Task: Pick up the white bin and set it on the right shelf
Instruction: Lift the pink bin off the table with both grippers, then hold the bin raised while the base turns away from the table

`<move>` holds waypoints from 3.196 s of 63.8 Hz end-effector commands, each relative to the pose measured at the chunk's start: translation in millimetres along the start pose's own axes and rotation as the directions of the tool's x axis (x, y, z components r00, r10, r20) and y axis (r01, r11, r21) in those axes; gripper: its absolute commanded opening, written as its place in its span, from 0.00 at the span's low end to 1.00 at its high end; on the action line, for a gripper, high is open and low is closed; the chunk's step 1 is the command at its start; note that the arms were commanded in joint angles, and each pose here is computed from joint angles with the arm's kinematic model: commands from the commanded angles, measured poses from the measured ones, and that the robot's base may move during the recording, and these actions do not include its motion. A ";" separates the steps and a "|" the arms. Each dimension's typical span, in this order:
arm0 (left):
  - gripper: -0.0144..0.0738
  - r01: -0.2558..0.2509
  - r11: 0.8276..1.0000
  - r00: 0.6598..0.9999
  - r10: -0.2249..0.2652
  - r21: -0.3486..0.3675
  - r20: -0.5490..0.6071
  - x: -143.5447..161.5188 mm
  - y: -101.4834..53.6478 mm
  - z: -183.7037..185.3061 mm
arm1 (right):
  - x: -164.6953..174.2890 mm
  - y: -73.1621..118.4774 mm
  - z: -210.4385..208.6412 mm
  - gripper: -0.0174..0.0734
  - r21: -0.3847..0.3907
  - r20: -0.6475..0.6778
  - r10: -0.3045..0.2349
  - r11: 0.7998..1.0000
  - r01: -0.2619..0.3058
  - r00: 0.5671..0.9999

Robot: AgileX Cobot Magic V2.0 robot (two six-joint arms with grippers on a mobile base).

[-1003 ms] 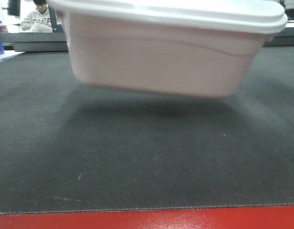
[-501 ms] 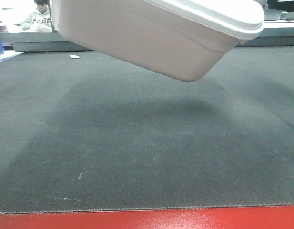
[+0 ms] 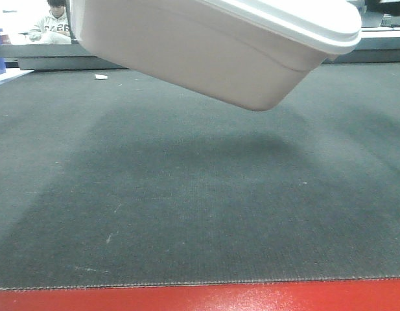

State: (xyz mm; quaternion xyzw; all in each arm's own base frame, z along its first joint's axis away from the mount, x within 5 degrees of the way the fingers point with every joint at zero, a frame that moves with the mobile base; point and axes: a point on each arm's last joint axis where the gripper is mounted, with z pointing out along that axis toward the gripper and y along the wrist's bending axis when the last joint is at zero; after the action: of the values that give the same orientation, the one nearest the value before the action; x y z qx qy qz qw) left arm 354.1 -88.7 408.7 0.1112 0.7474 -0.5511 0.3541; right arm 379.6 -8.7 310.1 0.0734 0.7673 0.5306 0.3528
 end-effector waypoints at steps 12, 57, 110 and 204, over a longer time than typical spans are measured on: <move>0.02 -0.073 0.960 0.995 0.088 0.269 -0.045 6.7 -74.1 -14.0 | 14.7 94.5 -24.2 0.28 -0.312 -0.049 -0.162 0.940 0.139 0.986; 0.02 -0.113 0.953 0.992 0.125 0.282 -0.024 8.7 -92.1 -22.7 | 18.6 119.2 -36.3 0.28 -0.334 -0.004 -0.209 0.922 0.195 0.978; 0.02 -0.113 0.953 0.992 0.125 0.280 -0.023 8.6 -92.0 -22.7 | 14.6 116.6 -35.2 0.28 -0.297 0.031 -0.197 0.934 0.198 0.980; 0.02 -0.113 0.953 0.992 0.125 0.280 -0.023 8.6 -92.0 -22.7 | 14.3 116.4 -35.1 0.28 -0.294 0.034 -0.197 0.935 0.198 0.980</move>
State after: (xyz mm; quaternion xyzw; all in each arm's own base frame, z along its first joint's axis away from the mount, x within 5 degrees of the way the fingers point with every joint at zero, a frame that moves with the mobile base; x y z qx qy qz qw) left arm 325.0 -88.5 444.7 0.1319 0.7204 -0.5576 0.3908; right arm 349.5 -5.2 366.7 0.0457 0.7484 0.5039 0.4288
